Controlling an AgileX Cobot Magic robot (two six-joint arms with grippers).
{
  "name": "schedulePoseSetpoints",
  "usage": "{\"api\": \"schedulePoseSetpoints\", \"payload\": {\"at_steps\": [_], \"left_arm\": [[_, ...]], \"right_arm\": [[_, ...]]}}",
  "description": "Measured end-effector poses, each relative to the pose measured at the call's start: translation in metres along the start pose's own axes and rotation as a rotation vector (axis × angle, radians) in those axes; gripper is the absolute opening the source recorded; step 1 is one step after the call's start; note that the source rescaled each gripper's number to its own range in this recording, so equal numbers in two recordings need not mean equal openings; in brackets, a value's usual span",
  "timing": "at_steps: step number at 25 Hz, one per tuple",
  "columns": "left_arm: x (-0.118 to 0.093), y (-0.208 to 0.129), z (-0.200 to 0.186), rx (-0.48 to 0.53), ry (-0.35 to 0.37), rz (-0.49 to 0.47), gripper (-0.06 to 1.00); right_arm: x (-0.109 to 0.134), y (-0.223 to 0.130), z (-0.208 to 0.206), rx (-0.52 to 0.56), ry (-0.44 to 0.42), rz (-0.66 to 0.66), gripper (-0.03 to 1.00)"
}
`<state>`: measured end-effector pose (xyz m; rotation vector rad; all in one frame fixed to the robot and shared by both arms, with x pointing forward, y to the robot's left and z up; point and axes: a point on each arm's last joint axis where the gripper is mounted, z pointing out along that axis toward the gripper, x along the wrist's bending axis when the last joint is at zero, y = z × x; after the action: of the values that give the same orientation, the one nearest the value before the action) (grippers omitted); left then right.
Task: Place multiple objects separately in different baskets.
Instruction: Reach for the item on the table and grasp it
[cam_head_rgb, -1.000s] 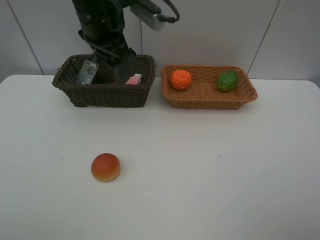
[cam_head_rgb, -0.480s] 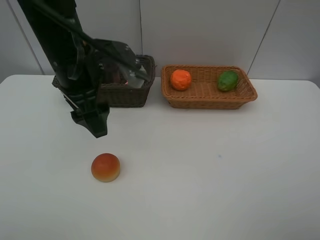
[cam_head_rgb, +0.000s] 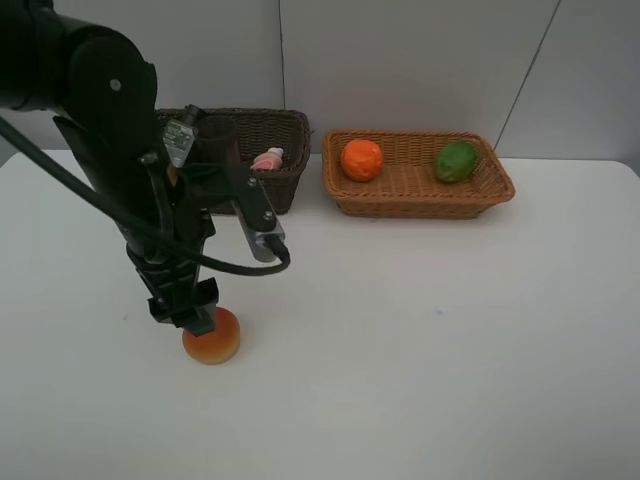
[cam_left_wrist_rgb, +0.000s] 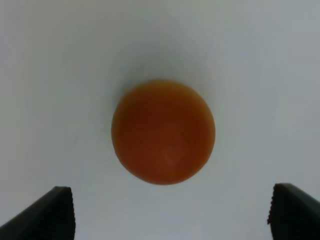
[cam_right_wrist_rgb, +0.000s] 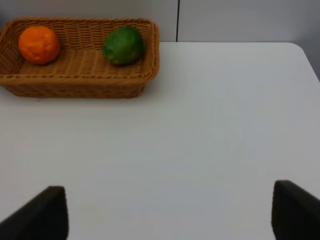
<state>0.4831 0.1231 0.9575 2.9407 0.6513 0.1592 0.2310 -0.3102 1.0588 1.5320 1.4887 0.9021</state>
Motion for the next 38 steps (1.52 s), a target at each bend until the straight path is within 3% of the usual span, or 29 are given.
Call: {"api": "schedulePoseSetpoints", "payload": {"at_steps": [5,21,38], "left_arm": [[-0.002,-0.003,0.009,-0.027,0.015,0.001,1.00],[0.000,0.000,0.048,0.019,-0.006,-0.021,1.00],[-0.006,0.003,0.065,0.047,-0.020,0.008,1.00]], "right_arm": [[0.000,0.000,0.000,0.000,0.000,0.000,0.68],[0.000,0.000,0.000,0.000,-0.001,0.000,0.68],[0.000,0.000,0.000,0.000,-0.001,0.000,0.68]]}}
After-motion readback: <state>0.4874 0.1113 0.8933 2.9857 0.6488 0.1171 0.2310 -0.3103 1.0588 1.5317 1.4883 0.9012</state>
